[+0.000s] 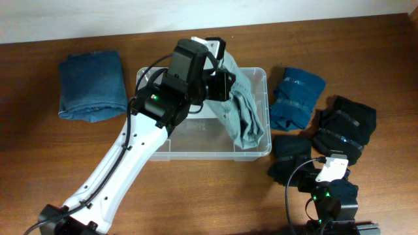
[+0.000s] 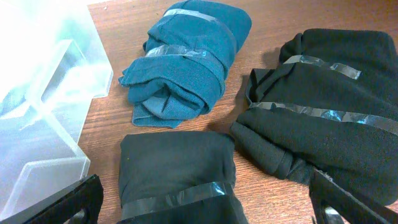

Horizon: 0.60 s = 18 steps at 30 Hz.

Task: Pack container
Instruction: 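Lift the light-blue jeans with the left gripper and lower into bin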

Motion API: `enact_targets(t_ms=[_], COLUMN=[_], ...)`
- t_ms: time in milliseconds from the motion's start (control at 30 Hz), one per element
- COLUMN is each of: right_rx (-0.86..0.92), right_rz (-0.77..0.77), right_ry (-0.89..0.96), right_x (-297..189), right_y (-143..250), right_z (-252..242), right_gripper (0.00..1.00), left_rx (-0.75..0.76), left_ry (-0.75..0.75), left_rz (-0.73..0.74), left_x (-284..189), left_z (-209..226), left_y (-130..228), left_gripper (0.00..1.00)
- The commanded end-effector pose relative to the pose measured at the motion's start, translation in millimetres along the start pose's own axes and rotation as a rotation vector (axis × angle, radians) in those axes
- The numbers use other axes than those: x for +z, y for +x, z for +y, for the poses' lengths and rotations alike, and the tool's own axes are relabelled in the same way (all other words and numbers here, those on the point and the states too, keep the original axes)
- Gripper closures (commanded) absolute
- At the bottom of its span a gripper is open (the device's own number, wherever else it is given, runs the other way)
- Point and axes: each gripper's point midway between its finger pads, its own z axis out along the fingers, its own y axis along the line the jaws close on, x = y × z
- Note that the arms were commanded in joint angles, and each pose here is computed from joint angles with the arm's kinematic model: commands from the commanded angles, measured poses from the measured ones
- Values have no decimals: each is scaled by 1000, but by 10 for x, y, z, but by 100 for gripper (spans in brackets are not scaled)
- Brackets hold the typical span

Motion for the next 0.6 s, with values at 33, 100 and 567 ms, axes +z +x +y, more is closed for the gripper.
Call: enact_targets(t_ms=[33,100,567], right_rx=[3,3,3], right_rz=[-3,-3,-3], right_ry=[5,5,5], right_x=[9,9,9], right_y=[12,12,12], right_z=[-14,-14,-15], right_gripper=[2,2,2], left_rx=[5,2,22], left_ry=[42,37,-136], left_rz=[-109,-98,53], left_x=[-217,-212,32], left_z=[-166,-154,285], left_y=[-311,-283,133], left_gripper=[100,100,100])
